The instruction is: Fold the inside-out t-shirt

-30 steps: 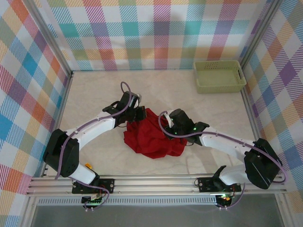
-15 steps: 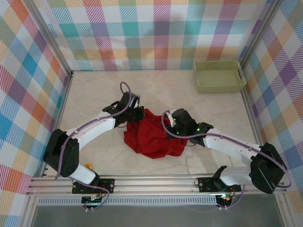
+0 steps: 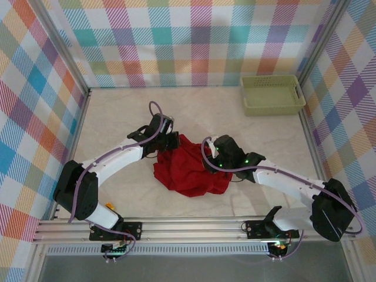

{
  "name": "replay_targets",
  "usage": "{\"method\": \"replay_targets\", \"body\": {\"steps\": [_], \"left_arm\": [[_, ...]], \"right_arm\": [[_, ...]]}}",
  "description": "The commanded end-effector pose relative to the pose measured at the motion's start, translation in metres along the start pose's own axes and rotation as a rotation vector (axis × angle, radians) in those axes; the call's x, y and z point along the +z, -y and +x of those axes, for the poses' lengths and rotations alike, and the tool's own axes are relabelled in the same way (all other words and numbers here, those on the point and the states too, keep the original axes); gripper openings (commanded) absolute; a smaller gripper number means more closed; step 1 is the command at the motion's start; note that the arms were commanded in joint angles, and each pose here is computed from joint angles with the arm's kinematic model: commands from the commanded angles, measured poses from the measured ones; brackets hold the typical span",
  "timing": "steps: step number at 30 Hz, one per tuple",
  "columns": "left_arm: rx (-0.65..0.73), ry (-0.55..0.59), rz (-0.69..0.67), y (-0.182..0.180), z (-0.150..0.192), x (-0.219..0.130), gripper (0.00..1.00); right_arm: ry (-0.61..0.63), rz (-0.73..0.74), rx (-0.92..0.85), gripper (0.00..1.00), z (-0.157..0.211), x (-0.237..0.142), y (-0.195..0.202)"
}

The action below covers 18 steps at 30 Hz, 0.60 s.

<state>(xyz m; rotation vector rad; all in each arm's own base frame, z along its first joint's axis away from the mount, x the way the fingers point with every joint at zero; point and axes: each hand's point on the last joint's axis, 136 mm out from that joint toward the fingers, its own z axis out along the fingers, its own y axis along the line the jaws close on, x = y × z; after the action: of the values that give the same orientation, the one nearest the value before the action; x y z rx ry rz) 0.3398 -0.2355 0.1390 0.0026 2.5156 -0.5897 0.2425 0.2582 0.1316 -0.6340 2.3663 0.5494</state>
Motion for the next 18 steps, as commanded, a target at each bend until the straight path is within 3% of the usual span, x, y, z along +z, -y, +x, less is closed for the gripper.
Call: {"method": "replay_targets", "body": {"steps": [1, 7, 10, 18], "left_arm": [[0.025, 0.010, 0.015, 0.009, -0.005, -0.008, 0.00], [0.028, 0.011, 0.019, 0.010, -0.005, -0.008, 0.00], [0.028, 0.007, 0.018, 0.010, -0.004, -0.008, 0.00], [0.030, 0.013, 0.022, 0.011, -0.004, -0.010, 0.00]], "right_arm": [[-0.024, -0.022, 0.034, 0.27, 0.007, 0.005, 0.000], [-0.014, -0.094, 0.139, 0.32, -0.002, 0.001, 0.000], [-0.013, -0.113, 0.193, 0.41, -0.011, -0.003, -0.001], [-0.142, 0.021, 0.342, 0.45, -0.012, 0.003, 0.016]]}}
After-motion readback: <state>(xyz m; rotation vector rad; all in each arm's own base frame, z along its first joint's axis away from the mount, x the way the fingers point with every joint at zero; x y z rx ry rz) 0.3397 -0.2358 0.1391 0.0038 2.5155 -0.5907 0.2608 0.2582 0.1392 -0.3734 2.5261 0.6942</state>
